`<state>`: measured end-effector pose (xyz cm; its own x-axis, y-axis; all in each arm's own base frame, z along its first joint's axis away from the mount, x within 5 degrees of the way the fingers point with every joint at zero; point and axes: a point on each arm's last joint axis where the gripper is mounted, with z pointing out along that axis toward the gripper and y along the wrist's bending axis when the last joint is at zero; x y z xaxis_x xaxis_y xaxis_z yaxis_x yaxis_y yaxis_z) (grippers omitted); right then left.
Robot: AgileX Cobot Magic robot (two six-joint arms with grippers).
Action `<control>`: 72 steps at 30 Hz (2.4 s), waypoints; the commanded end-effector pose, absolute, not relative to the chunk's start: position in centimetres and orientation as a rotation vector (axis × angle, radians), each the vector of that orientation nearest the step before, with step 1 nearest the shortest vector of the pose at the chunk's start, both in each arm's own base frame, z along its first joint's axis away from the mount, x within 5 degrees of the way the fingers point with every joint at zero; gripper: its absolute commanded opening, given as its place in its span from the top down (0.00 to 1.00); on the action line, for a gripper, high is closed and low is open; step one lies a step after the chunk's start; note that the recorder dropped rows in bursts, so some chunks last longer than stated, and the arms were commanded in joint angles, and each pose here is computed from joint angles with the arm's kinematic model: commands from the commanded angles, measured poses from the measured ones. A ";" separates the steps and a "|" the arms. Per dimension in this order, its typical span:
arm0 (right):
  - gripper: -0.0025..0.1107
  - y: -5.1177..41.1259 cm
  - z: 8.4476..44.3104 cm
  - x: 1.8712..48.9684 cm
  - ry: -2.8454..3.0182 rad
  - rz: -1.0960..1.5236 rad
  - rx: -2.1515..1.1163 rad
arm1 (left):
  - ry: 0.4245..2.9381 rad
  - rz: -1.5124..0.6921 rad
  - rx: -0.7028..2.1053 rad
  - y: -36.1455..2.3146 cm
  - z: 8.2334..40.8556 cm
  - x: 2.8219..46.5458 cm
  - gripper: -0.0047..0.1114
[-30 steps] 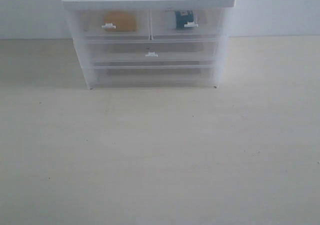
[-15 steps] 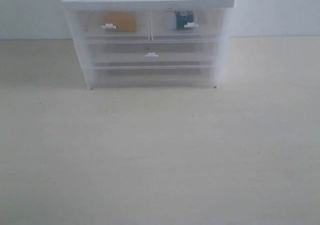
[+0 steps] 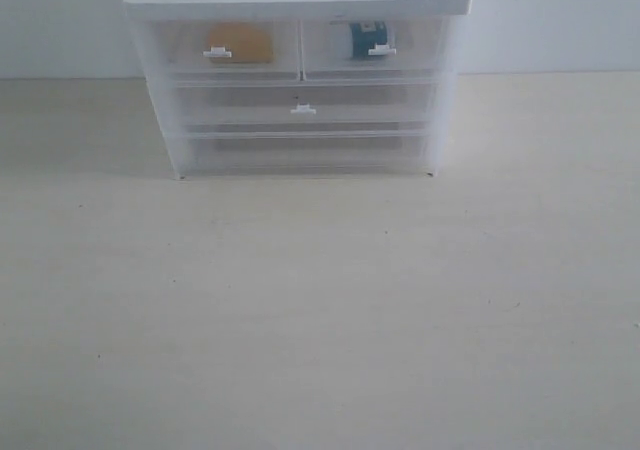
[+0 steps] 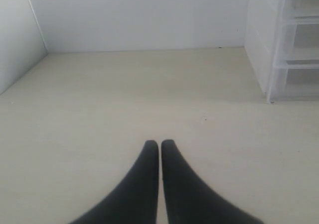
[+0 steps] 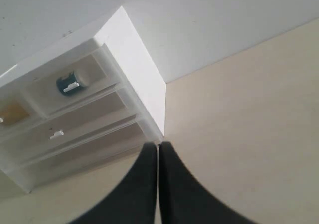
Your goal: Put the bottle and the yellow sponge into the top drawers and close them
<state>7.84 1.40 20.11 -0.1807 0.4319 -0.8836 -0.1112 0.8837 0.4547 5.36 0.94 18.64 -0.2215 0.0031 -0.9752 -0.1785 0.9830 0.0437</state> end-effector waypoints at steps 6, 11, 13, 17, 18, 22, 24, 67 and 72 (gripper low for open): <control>0.97 1.3 20.2 7.9 1.683 0.483 0.248 | 1.772 0.170 -0.132 1.0 18.7 5.4 0.93; 0.97 1.3 20.2 7.9 1.683 0.483 0.248 | 1.771 0.168 -0.133 0.9 18.7 5.4 0.93; 0.97 1.3 20.2 7.9 1.683 0.483 0.248 | 1.771 0.168 -0.133 0.9 18.7 5.4 0.93; 0.97 1.3 20.2 7.9 1.683 0.483 0.248 | 1.771 0.168 -0.133 0.9 18.7 5.4 0.93; 0.97 1.3 20.2 7.9 1.683 0.483 0.248 | 1.771 0.168 -0.133 0.9 18.7 5.4 0.93; 0.97 1.3 20.2 7.9 1.683 0.483 0.248 | 1.771 0.168 -0.133 0.9 18.7 5.4 0.93; 0.97 1.3 20.2 7.9 1.683 0.483 0.248 | 1.771 0.168 -0.133 0.9 18.7 5.4 0.93; 0.97 1.3 20.2 7.9 1.683 0.483 0.248 | 1.774 0.099 -0.047 0.4 18.7 5.4 0.93; 0.97 1.3 20.2 7.9 1.683 0.483 0.248 | 1.774 0.096 -0.043 0.4 18.7 5.4 0.93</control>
